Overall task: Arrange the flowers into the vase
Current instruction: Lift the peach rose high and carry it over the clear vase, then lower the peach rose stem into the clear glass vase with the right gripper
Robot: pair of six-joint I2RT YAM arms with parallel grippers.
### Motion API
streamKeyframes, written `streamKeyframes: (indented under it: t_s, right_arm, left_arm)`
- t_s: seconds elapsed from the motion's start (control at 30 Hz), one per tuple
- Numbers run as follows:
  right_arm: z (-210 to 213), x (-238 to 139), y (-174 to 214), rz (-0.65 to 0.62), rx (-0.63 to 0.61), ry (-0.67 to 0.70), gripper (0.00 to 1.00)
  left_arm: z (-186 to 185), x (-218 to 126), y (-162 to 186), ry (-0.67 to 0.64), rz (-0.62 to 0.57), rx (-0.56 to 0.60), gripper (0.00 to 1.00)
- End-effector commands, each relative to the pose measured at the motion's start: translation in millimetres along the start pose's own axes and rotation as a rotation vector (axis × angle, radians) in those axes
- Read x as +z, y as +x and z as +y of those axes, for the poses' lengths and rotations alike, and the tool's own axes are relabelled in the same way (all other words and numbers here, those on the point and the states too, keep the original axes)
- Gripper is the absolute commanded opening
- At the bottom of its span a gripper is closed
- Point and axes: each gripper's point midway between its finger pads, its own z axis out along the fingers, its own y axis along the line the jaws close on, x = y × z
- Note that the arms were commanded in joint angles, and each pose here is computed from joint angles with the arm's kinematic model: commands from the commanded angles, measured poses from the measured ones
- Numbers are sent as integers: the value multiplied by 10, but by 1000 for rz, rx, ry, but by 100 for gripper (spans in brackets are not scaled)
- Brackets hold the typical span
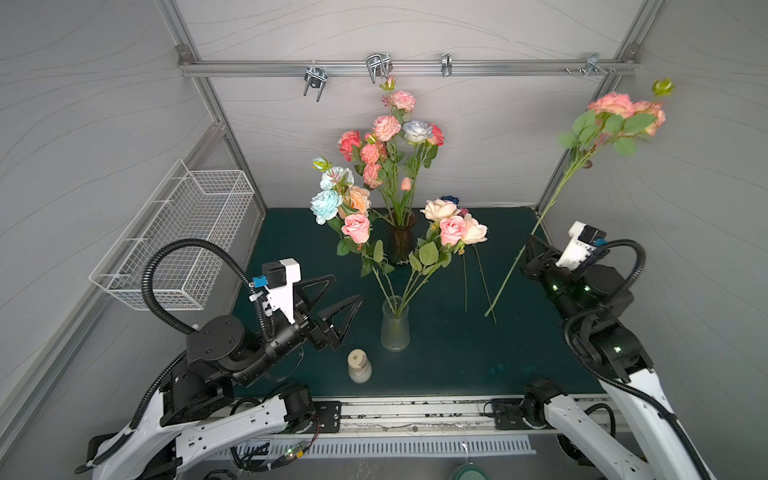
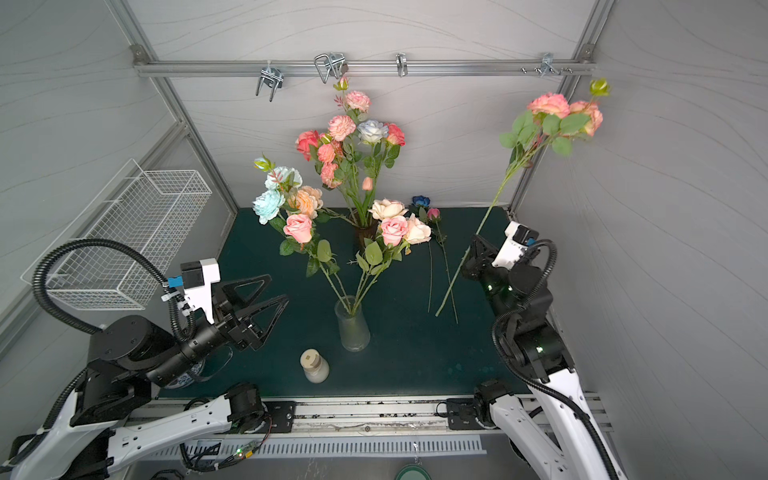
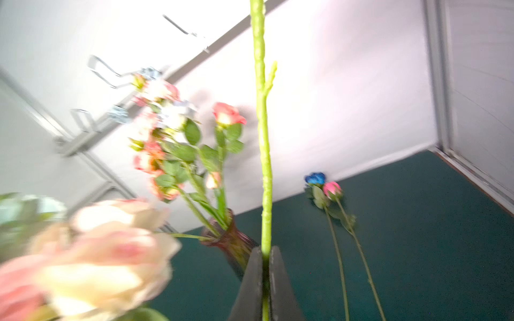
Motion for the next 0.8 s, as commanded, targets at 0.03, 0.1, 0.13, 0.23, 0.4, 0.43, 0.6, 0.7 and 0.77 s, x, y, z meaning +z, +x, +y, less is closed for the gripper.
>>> streamKeyframes:
  t_s: [0.03,0.1,0.13,0.23,0.4,0.43,0.6,0.7,0.77]
  right_arm:
    - [836,-296,-476,-49,-58,-362,0]
    - [1152,-406,-580,-37,-67,-506,0]
    - [1302,-461,-637,-32,-63,-572,0]
    - [1675,-564,-704,-18,-63,-729,0]
    - [2349,-616,-492,13,-117,-918,0]
    - [2502,-645,-423,7,-140,-949,0]
    - [3048,-657,-66,-43,-214,-1031,0]
    - [3157,-477,184,-68,-238,-1008,0]
    - [3176,-364,353,-93,-272,-978,0]
  left_arm:
    - [-18,-164,-223,10,-66,-7,99]
    - [-4,-179,-227,4,-66,-6,99]
    - [4,-185,-229,-1,-66,-5,99]
    - [10,-192,-243,-5,-70,-5,99]
    - [26,-190,-261,-17,-76,-1,99]
    - [32,-188,-257,-20,-75,-1,99]
    - [54,-205,-266,-29,-81,-7,99]
    - [62,-215,-270,-32,-83,-11,99]
    - [68,-216,-266,-36,-80,-11,99]
